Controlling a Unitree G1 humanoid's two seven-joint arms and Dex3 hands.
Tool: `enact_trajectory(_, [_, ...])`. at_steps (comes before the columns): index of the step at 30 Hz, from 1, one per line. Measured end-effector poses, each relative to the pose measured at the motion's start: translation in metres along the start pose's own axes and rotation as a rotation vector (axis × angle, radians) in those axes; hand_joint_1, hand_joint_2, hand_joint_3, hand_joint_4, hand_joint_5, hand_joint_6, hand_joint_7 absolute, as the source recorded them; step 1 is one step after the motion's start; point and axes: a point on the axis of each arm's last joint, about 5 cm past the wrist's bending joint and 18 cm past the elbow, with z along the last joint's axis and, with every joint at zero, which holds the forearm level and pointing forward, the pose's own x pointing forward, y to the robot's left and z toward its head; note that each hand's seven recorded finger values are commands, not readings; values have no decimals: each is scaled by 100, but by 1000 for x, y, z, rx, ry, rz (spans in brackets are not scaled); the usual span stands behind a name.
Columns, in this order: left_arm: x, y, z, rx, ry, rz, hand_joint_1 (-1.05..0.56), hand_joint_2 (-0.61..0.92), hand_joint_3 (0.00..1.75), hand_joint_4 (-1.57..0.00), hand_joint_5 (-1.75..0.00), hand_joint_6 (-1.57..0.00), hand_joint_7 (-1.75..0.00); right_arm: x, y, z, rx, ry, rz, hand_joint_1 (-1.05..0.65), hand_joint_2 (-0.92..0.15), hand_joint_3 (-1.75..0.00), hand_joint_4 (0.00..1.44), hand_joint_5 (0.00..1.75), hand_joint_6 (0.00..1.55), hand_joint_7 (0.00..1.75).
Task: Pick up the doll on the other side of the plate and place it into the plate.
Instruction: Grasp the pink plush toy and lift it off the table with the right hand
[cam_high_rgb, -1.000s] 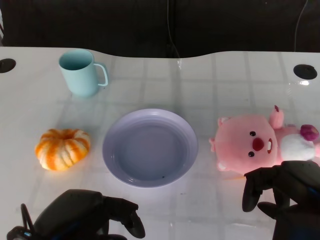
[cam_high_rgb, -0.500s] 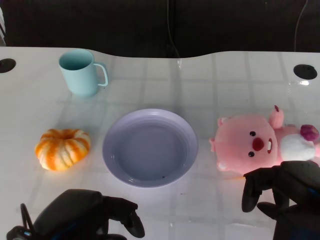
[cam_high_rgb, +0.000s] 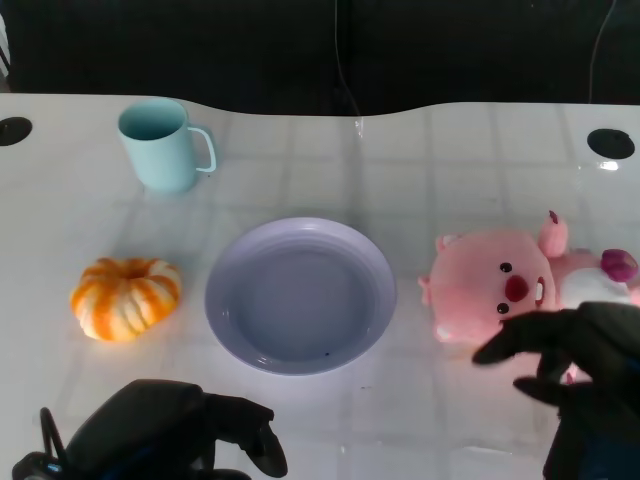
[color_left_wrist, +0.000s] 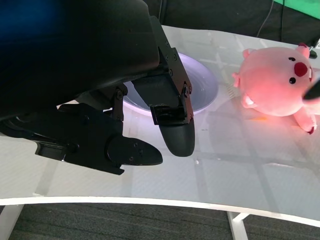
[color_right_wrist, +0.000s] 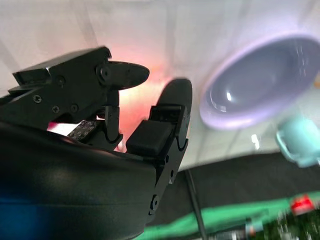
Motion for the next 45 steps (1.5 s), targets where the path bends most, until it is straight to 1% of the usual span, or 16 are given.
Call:
enact_trajectory(3, [0, 0, -1, 0, -1, -2, -20, 92, 24, -70, -138, -84, -69, 0, -1, -1, -32, 14, -53, -26, -91, -7, 52, 49, 60, 0])
enact_trajectory(4, [0, 0, -1, 1, -2, -2, -20, 92, 24, -70, -138, -84, -69, 0, -1, -2, -39, 19, -71, -28, -91, -6, 49, 45, 57, 0])
enact_trajectory(5, [0, 0, -1, 1, -3, -2, -20, 92, 24, -70, -138, -84, -69, 0, -1, -2, -49, 23, -91, -31, -91, -4, 42, 40, 50, 0])
enact_trajectory(7, [0, 0, -1, 2, -2, -2, -20, 92, 24, -69, -138, -84, -69, 0, -1, -3, -65, 31, -116, -34, -91, -3, 35, 35, 43, 0])
enact_trajectory(8, [0, 0, -1, 2, -1, -1, -20, 92, 24, -69, -138, -84, -69, 1, -2, -4, -73, 36, -126, -38, -91, -2, 28, 31, 37, 0])
enact_trajectory(12, [0, 0, -1, 3, 0, 0, -20, 92, 24, -70, -138, -84, -70, 2, -4, -5, -120, 92, -139, -45, -92, -1, 17, 26, 26, 0])
enact_trajectory(17, [0, 0, -1, 2, 0, -1, -20, 92, 24, -70, -138, -84, -70, 4, -8, -7, -174, 167, -133, -53, -92, -3, 9, 25, 19, 0])
enact_trajectory(23, [2, -1, 0, 7, 4, -6, -21, 92, 25, -69, -140, -84, -70, 6, -13, -8, -220, 238, -98, -60, -91, -1, 1, 30, 17, 0])
enact_trajectory(26, [4, -2, 2, 14, 1, -7, -21, 92, 26, -67, -143, -84, -70, 9, -15, -8, -236, 269, -85, -61, -92, 0, 0, 28, 16, 0])
enact_trajectory(30, [5, -3, 3, 7, -6, -10, -20, 92, 25, -69, -142, -84, -69, 16, -17, -9, -244, 325, -46, -62, -92, -1, 0, 25, 15, 0])
enact_trajectory(34, [5, -3, 3, 4, -9, -8, -20, 92, 23, -70, -141, -84, -69, 25, -13, -12, -254, 366, -8, -64, -92, 0, 0, 26, 17, 1])
enact_trajectory(36, [5, -3, 3, 4, -9, -8, -20, 92, 23, -70, -140, -84, -69, 27, -12, -13, -255, 371, 1, -64, -92, 0, 0, 26, 17, 1])
enact_trajectory(38, [4, -3, 3, 6, -8, -9, -20, 92, 23, -70, -139, -85, -70, 35, -10, -15, -258, 387, 23, -66, -92, -1, 3, 27, 20, 2])
enact_trajectory(41, [4, -2, 4, 12, -12, -8, -20, 92, 24, -71, -138, -85, -69, 48, -3, -27, -256, 460, 78, -68, -92, -1, 5, 27, 22, 2])
enact_trajectory(43, [3, -2, 4, 15, -11, -9, -21, 92, 24, -72, -136, -85, -69, 52, 0, -31, -244, 476, 102, -70, -92, -4, 4, 26, 22, 2])
enact_trajectory(45, [3, -2, 4, 20, -13, -9, -21, 92, 23, -72, -135, -85, -69, 56, 1, -34, -222, 479, 106, -70, -92, -5, 5, 26, 23, 2])
